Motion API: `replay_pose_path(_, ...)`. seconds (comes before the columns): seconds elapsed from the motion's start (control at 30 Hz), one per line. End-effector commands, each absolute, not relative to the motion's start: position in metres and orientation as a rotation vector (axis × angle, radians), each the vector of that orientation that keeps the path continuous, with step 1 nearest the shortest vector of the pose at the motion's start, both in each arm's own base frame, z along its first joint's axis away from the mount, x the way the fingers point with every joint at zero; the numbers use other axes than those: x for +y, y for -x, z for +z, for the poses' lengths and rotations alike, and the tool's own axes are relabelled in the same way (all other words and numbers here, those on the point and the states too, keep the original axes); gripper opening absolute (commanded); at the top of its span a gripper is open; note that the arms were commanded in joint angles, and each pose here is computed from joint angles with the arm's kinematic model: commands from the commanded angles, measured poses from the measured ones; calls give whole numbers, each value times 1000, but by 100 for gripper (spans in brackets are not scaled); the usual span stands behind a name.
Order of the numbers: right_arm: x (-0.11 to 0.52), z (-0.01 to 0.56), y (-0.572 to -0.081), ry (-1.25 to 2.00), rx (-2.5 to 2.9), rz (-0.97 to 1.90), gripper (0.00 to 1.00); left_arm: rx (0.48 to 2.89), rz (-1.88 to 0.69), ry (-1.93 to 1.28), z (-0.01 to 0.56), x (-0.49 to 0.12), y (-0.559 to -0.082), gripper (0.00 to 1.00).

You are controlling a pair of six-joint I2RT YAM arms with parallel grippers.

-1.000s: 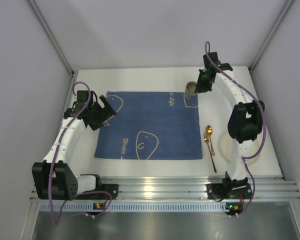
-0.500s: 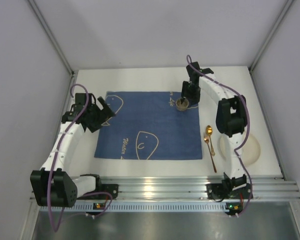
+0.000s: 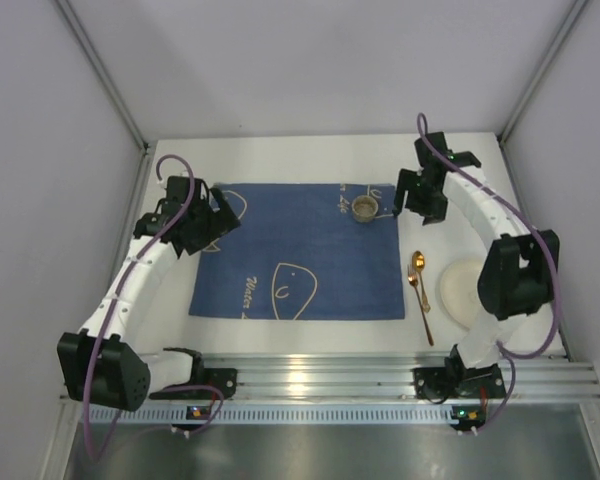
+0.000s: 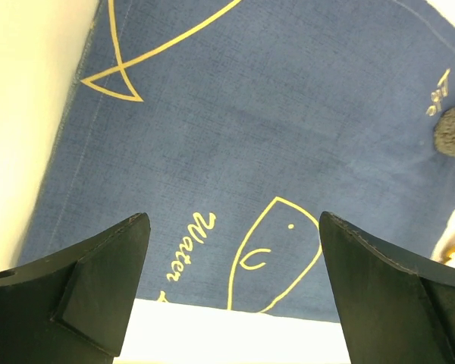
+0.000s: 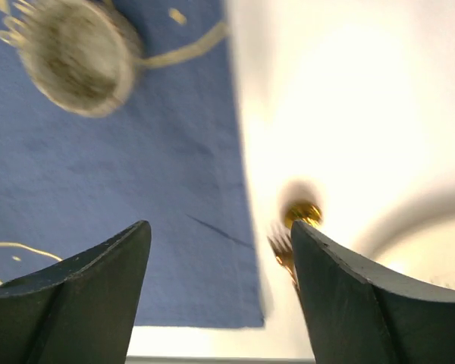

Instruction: Set the dinner table for one person

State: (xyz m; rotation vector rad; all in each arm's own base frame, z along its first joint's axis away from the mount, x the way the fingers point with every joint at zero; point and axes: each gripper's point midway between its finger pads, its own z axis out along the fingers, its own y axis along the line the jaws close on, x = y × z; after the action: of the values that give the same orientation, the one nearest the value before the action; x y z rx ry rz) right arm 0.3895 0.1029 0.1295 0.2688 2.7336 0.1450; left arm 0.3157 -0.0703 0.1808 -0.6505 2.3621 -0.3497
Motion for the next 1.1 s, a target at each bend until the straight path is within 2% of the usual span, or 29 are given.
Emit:
replay_pose_path(0.0,76,126,-352,-318,2728,80,73,2325,-228,595,187,-58,-316,99)
replay_pose_path(0.07,72,106,-324,-324,2768,74,67,2343,-232,578,181,-58,-311,98)
replay_pose_path(0.1,69,100,-315,-334,2780,65,53,2343,-254,564,181,-61,-309,98)
replay_pose_path(0.13,66,90,-299,-334,2802,49,46,2353,-266,550,180,-63,-306,99)
replay_pose_path(0.2,58,81,-289,-344,2808,5,36,2382,-310,533,173,-69,-299,99)
replay_pose_path(0.23,55,72,-280,-349,2821,-13,27,2390,-327,536,171,-72,-297,98)
replay_pose_path(0.27,51,70,-278,-354,2820,-43,25,2409,-338,539,164,-74,-292,98)
replay_pose_path(0.47,42,58,-270,-392,2831,-103,23,2432,-450,509,172,-86,-270,99)
replay_pose_path(0.67,40,41,-271,-390,2827,-126,22,2429,-402,460,185,-77,-247,99)
replay_pose_path(1.07,45,14,-288,-351,2858,-116,21,2393,-350,468,194,-68,-244,98)
